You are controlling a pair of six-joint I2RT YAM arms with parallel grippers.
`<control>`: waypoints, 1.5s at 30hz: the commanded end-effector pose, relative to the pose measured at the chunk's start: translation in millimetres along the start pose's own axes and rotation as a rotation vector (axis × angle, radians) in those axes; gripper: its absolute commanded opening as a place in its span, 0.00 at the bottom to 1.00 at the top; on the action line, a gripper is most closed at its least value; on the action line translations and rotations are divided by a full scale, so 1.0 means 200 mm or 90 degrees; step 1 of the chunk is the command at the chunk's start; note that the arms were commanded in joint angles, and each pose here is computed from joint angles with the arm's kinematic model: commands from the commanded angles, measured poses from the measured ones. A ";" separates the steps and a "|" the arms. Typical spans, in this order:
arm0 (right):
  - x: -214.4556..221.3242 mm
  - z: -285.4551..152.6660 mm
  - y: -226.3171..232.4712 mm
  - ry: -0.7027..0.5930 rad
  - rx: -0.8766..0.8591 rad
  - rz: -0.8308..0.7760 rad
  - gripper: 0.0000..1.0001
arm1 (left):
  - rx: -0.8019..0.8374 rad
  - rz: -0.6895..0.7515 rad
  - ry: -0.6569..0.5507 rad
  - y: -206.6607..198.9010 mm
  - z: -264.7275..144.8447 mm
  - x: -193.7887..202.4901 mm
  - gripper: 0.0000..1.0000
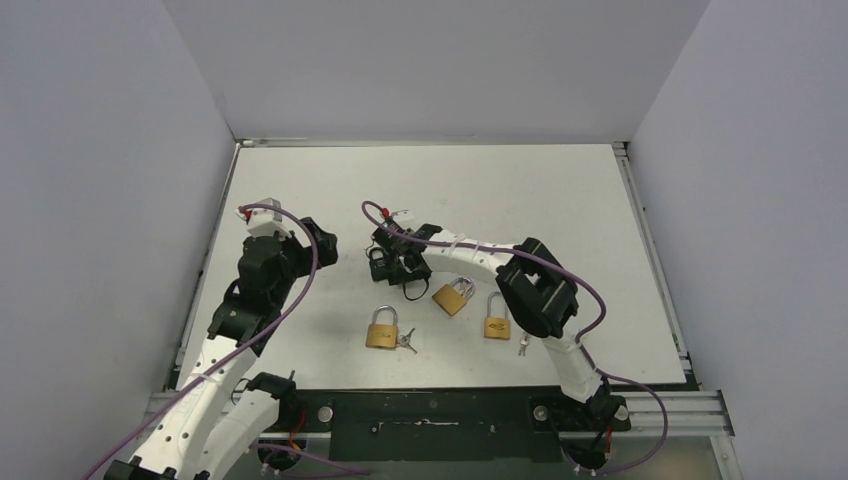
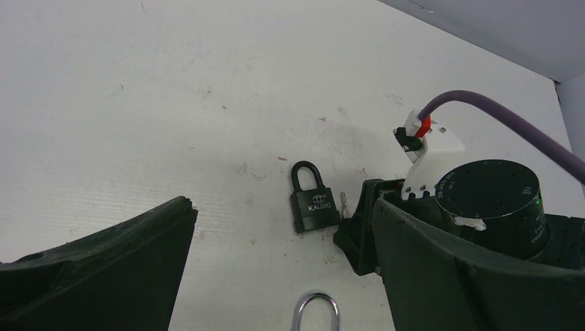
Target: Unlock with the key
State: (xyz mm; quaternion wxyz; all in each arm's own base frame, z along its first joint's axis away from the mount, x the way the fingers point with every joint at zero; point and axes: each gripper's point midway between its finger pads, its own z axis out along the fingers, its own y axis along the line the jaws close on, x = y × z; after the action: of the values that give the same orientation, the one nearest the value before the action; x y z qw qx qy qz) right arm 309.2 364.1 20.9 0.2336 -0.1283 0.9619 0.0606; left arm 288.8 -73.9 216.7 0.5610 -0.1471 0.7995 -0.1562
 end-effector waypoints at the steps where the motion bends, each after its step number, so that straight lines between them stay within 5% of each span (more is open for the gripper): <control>1: -0.03 -0.01 0.00 -0.004 0.012 -0.018 0.44 | -0.012 -0.009 -0.012 0.02 0.01 -0.02 0.97; 10: -0.02 0.08 -0.02 0.009 0.035 -0.039 0.41 | -0.018 -0.012 -0.012 0.02 0.02 -0.02 0.97; 20: -0.11 0.02 -0.05 -0.054 0.024 -0.044 0.15 | -0.014 -0.035 0.013 0.01 0.03 0.02 0.97; 29: -0.18 -0.27 0.01 -0.201 -0.115 -0.103 0.17 | 0.053 -0.117 0.107 -0.13 0.06 0.15 0.97; 41: -0.13 -0.68 0.20 -0.318 -0.325 -0.177 0.18 | 0.298 -0.238 0.261 -0.49 0.10 0.30 0.97; 45: -0.14 -0.79 0.24 -0.342 -0.362 -0.201 0.19 | 0.367 -0.287 0.292 -0.58 0.08 0.32 0.88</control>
State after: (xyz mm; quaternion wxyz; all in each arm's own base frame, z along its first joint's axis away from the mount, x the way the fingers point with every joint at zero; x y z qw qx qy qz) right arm 256.6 369.5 126.2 0.3911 -0.2886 0.8345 0.2595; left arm 291.8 -181.3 169.3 0.3466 -0.1520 0.8248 -0.4200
